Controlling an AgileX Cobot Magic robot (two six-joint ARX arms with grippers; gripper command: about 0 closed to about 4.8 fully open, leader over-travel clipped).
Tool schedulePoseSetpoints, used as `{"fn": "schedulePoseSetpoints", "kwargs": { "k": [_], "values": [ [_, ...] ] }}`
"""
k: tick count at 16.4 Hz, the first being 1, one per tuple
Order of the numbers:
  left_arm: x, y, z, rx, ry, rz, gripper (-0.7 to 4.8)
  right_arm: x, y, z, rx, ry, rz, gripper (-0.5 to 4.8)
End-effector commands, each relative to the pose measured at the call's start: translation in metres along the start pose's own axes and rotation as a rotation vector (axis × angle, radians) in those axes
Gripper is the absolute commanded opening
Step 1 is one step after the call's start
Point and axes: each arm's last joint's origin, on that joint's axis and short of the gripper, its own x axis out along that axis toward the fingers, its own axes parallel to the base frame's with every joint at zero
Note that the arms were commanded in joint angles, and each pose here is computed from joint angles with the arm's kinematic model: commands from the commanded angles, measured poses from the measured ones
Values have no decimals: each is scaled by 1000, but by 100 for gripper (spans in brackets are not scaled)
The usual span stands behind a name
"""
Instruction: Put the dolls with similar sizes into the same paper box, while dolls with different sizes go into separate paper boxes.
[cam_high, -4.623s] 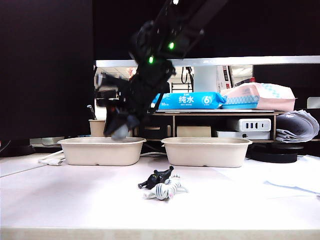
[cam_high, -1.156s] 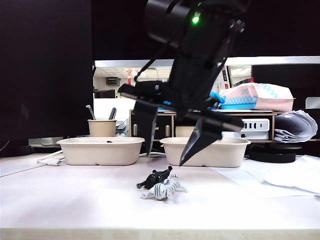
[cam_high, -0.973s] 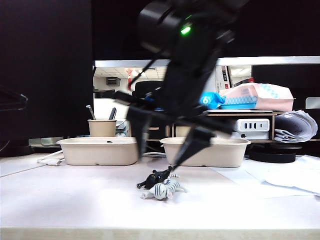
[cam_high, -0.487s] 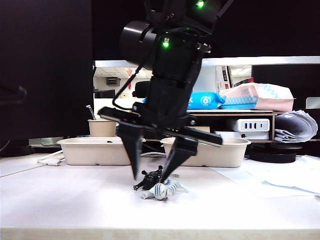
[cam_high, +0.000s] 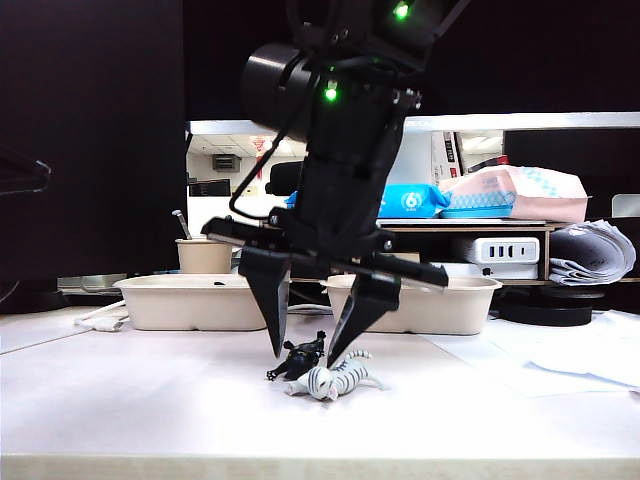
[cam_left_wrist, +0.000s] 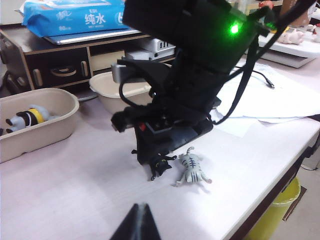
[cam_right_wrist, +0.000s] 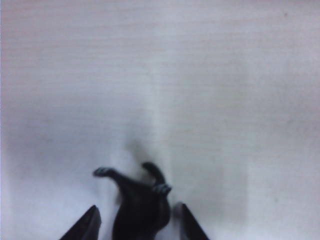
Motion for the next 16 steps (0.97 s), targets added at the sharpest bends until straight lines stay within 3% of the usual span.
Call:
{"fn": "schedulePoseSetpoints", "kwargs": {
  "k": [1,6,9,12,16],
  "values": [
    [0,0,1,1,-9,-3,-5,8,0,-2,-3,14,-17,195],
    [0,0,1,1,-8,-2,-5,12,-1,-3,-4,26,-25,79],
    [0,0,1,1,-8,-2,-5,12,-1,-3,-4,25,-23,49],
    [0,0,1,1,-10,-2,-5,7,0,4,14,-2,22,49],
    [-2,0,3,1,-30,-3,-5,-25,-5,33,72,-131,145,50]
  ]
}}
